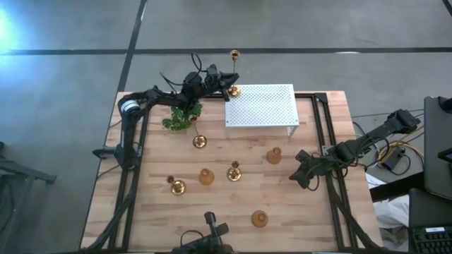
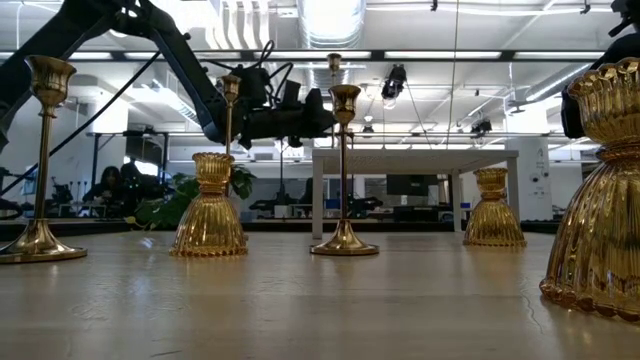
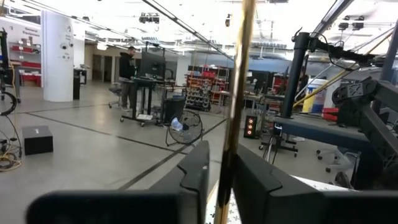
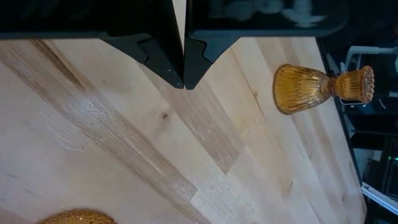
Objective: Pick & Place candle stick holders
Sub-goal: Put the bottom right gold candle holder on the shelf
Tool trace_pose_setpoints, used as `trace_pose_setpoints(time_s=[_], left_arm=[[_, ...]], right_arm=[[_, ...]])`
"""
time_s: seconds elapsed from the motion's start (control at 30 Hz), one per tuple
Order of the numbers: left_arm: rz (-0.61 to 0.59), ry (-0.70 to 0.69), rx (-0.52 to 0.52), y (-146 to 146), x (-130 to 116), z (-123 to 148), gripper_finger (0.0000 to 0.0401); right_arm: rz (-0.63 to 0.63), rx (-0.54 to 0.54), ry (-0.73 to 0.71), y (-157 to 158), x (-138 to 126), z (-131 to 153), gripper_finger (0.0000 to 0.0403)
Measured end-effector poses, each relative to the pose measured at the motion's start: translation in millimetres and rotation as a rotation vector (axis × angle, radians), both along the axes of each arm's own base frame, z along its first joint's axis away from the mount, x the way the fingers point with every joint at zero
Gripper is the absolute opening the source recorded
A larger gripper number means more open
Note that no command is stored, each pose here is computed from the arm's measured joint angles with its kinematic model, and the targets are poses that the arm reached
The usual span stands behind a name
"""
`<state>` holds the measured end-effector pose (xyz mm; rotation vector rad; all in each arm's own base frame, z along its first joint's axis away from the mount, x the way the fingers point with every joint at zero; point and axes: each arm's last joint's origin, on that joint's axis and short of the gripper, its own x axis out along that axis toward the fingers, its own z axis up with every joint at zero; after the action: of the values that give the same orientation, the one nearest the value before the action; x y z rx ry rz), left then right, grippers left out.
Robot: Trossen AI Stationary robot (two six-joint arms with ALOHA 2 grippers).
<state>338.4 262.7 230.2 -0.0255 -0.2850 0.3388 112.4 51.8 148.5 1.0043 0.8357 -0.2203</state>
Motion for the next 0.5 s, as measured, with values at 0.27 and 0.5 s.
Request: trace_pose_setpoints(time_s=[0.27, 0.5], left_arm=[[0.001, -0.007, 0.004, -0.6, -1.0, 4.0, 0.0149], [-0.002, -0.011, 0.012, -1.2, -2.8, 9.5, 0.0156]], right_arm=[[-0.006, 0.007, -0.002, 0.1, 0.3, 0.3, 0.0008], [-0.013, 0.015, 0.0, 0.1, 0.3, 0.3, 0.0008]])
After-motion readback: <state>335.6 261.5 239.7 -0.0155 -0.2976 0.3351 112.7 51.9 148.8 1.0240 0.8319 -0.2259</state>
